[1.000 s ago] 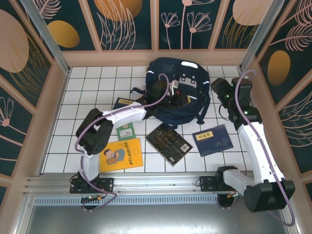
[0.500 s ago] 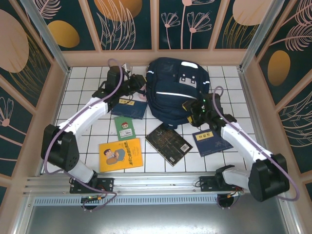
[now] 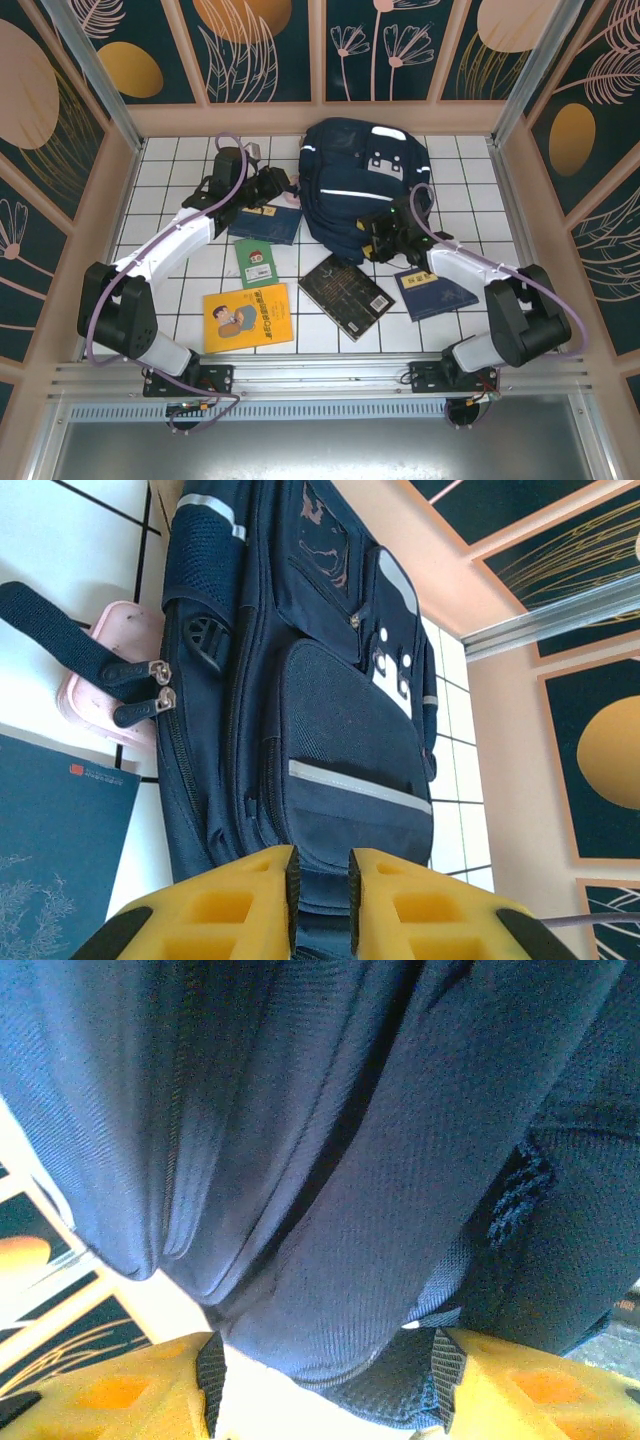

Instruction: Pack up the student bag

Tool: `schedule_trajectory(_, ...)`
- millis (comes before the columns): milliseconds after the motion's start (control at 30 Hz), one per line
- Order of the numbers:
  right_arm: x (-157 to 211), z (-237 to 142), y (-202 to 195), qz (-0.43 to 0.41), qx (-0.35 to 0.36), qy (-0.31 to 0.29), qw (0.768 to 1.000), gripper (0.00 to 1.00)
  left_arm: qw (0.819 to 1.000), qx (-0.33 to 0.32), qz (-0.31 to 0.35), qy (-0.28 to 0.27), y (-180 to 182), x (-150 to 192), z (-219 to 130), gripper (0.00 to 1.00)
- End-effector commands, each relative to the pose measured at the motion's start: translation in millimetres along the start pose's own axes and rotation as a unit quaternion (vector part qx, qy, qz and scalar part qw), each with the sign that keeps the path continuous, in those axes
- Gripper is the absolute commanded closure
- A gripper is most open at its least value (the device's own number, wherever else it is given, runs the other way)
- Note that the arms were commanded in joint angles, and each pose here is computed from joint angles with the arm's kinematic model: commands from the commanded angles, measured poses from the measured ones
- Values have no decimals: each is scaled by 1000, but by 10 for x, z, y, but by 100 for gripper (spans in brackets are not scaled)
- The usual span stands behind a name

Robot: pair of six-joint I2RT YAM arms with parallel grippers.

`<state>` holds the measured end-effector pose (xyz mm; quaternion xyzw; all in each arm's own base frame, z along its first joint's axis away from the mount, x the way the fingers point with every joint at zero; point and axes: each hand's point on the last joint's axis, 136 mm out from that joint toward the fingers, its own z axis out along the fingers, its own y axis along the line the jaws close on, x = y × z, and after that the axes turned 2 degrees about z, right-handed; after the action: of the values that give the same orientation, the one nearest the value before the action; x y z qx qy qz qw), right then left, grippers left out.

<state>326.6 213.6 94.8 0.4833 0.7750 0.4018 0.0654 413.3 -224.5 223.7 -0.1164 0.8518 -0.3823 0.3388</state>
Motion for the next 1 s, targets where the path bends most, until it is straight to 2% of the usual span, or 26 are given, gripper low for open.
schedule_trajectory(0,-140,76,148,13,-3,-45,999,42,1000,4,8,-12,-4,-38,-66,77)
schedule_trajectory(33,-208,97,127,16,7,-60,998,43,1000,5,6,-12,6,-35,-66,77)
schedule_trajectory(100,-334,133,108,19,20,-84,996,53,1000,4,3,-12,33,-23,-59,77)
schedule_trajectory(133,-377,143,107,20,22,-91,995,62,1000,3,3,-13,44,-27,-58,77)
schedule_trajectory(200,-474,113,173,16,13,-103,994,87,1000,-3,4,-16,71,-33,-58,77)
schedule_trajectory(233,-515,75,226,11,7,-108,994,96,1000,-5,6,-18,78,-42,-60,77)
schedule_trajectory(267,-543,21,301,4,-1,-112,994,100,1000,-9,9,-21,88,-54,-62,77)
schedule_trajectory(333,-602,-141,491,-16,-17,-119,993,100,999,-18,17,-27,110,-81,-71,75)
schedule_trajectory(433,-668,-505,879,-67,-50,-128,988,100,998,-28,39,-40,126,-134,-93,66)
schedule_trajectory(567,-758,-902,1237,-95,-102,-64,988,100,994,37,91,-39,-61,-83,-23,45)
schedule_trajectory(600,-803,-999,1285,-100,-105,-56,988,100,993,47,103,-33,-63,-41,22,42)
schedule_trajectory(700,-892,-1207,1369,-120,-114,-38,985,100,990,54,132,-20,-39,26,133,42)
schedule_trajectory(767,-872,-1269,1424,-135,-130,-1,982,100,987,85,140,6,-112,105,228,41)
schedule_trajectory(867,-924,-1351,1418,-137,-125,15,983,100,977,170,124,43,-380,268,354,40)
schedule_trajectory(967,-948,-1453,1415,-128,-148,28,980,100,970,200,120,76,-492,455,541,37)
